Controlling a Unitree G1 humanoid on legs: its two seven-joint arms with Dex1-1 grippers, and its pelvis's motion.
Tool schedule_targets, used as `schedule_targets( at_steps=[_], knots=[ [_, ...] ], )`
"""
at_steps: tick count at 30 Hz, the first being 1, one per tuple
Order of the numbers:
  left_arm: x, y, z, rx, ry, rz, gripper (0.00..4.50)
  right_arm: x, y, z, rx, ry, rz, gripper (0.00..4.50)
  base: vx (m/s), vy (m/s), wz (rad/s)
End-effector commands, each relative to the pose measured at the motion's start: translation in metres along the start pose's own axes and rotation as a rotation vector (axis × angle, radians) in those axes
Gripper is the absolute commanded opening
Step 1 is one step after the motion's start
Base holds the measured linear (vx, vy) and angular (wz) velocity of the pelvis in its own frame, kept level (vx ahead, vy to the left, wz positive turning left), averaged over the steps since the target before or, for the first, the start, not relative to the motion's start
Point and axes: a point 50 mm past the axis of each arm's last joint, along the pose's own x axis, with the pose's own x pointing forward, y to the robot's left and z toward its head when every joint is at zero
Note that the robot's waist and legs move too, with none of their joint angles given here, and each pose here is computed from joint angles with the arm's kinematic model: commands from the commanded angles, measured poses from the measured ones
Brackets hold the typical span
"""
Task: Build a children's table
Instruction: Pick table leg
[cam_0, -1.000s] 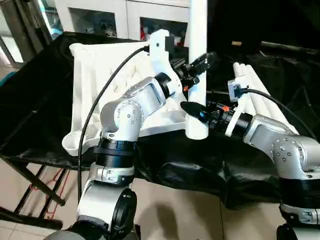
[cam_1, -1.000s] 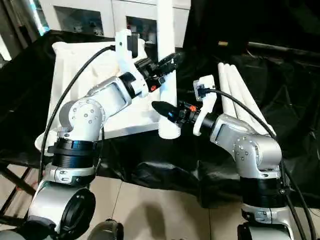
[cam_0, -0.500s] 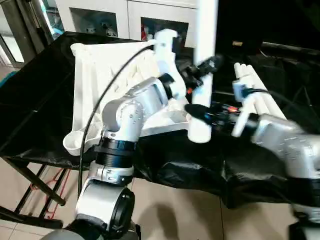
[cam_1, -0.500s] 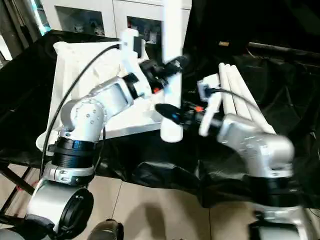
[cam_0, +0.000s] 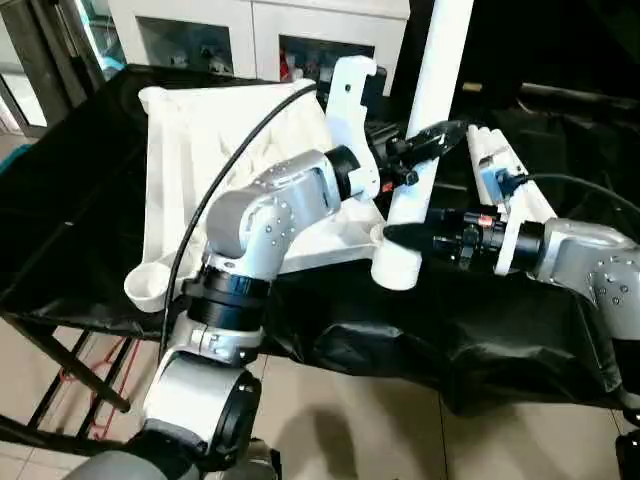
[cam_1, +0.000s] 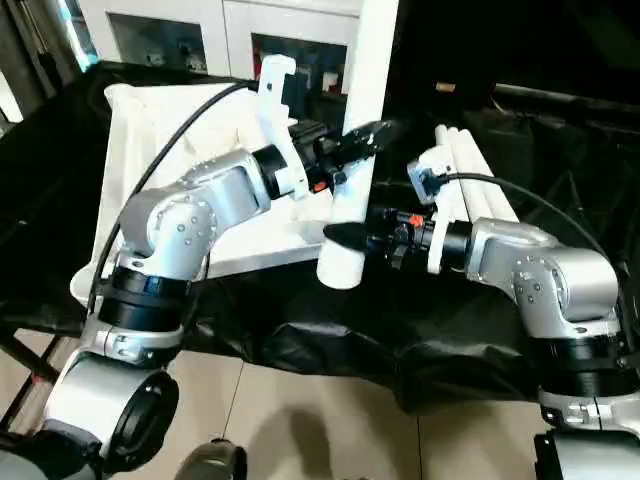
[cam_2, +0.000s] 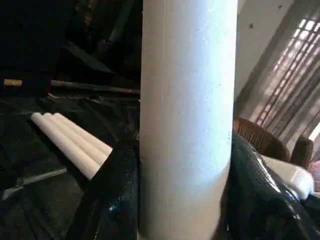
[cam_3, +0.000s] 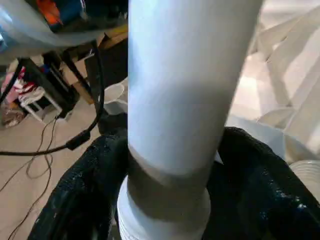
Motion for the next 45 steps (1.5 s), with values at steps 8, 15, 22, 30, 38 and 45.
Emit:
schedule_targets(
  at_steps=[8,15,22,30,38,45],
  knots=[
    [0.0018,-0.0095,0.0029,0.007,0.008,-0.061,1.86,0.0010,-0.0004,0.0044,-0.015,-0.001,0.016,3.08,0.000,0.000,0.00],
    [0.0015,-0.0110,0.0044,0.000,0.003,-0.077,1.86,0.0011,0.0017,0.0032,-0.006,-0.003,0.039,3.08,0.000,0.000,0.00],
    [0.0023,-0.0123,0.0054,0.003,0.003,-0.090,1.86,0.0012,0.0027,0.0001,-0.006,0.012,0.049,3.08,0.000,0.000,0.00],
    [0.0020,-0.0130,0.0054,0.006,0.007,-0.100,1.86,0.0012,0.0027,-0.0010,-0.005,0.014,0.050,2.37,0.000,0.000,0.00],
    [0.0020,-0.0120,0.0039,0.061,0.029,-0.077,2.21,0.0013,0.0033,-0.0018,-0.004,0.008,0.053,1.94,0.000,0.000,0.00],
    [0.0007,-0.0115,0.0000,0.047,0.033,-0.076,2.98,0.0031,0.0041,-0.0022,0.013,-0.049,0.031,1.91,0.000,0.000,0.00]
  ],
)
